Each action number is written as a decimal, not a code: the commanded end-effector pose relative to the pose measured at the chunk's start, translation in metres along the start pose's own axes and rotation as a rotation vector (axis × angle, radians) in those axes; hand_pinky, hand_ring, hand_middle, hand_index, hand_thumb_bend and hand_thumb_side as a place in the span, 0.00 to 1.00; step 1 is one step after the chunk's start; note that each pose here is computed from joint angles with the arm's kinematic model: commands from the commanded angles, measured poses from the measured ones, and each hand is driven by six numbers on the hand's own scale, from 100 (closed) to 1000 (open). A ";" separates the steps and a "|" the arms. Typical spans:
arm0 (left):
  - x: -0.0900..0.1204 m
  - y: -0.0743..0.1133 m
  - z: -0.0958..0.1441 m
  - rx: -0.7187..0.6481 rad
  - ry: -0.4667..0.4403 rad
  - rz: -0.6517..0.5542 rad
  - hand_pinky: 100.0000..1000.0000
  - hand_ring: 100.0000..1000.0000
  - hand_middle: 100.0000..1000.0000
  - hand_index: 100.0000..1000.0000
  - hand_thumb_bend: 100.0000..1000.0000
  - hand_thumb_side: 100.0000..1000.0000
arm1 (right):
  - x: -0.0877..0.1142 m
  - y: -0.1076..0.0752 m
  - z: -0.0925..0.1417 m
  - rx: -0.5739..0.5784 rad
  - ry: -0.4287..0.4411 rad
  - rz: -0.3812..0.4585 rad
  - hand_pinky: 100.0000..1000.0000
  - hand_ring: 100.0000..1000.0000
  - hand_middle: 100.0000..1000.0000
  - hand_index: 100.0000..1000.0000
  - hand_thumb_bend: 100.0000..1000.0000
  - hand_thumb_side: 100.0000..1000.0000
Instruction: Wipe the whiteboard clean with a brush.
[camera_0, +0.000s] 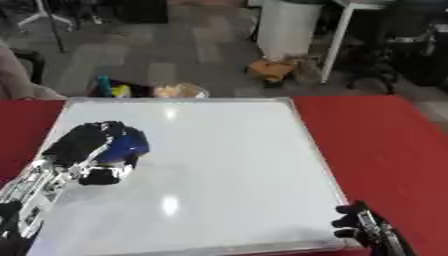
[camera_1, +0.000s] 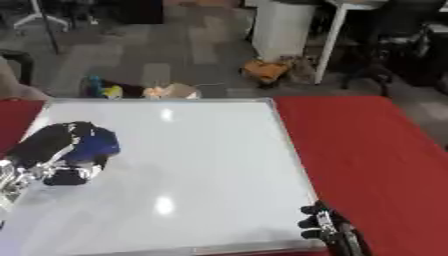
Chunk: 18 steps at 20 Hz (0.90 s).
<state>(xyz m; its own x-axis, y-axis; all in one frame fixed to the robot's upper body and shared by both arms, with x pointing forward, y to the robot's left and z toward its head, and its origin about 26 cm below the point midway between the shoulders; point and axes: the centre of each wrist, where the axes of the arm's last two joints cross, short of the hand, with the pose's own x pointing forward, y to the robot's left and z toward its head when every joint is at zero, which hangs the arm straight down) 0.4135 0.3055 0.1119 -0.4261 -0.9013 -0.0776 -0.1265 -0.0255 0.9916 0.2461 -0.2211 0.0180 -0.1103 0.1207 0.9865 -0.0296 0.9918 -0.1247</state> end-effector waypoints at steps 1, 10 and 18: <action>-0.015 0.013 -0.002 0.020 0.053 -0.037 0.53 0.54 0.62 0.84 0.05 0.39 | 0.005 -0.003 -0.002 -0.005 -0.019 0.001 0.55 0.59 0.42 0.64 0.00 0.87; -0.031 -0.004 0.004 -0.008 0.158 -0.051 0.53 0.54 0.62 0.84 0.05 0.40 | 0.005 -0.002 -0.002 -0.004 -0.018 0.001 0.55 0.59 0.42 0.64 0.00 0.87; -0.038 -0.016 0.008 -0.026 0.216 -0.055 0.53 0.55 0.62 0.84 0.04 0.41 | 0.005 -0.001 -0.002 -0.003 -0.018 0.000 0.55 0.59 0.42 0.64 0.00 0.87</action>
<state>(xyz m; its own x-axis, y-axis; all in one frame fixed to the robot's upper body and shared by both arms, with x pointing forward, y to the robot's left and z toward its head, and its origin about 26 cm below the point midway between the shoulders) 0.4199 0.3388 0.0843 -0.2317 -0.9684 -0.0924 -0.0830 -0.0750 0.9937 0.2455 -0.2198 0.0173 -0.1077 0.1144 0.9876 -0.0285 0.9926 -0.1181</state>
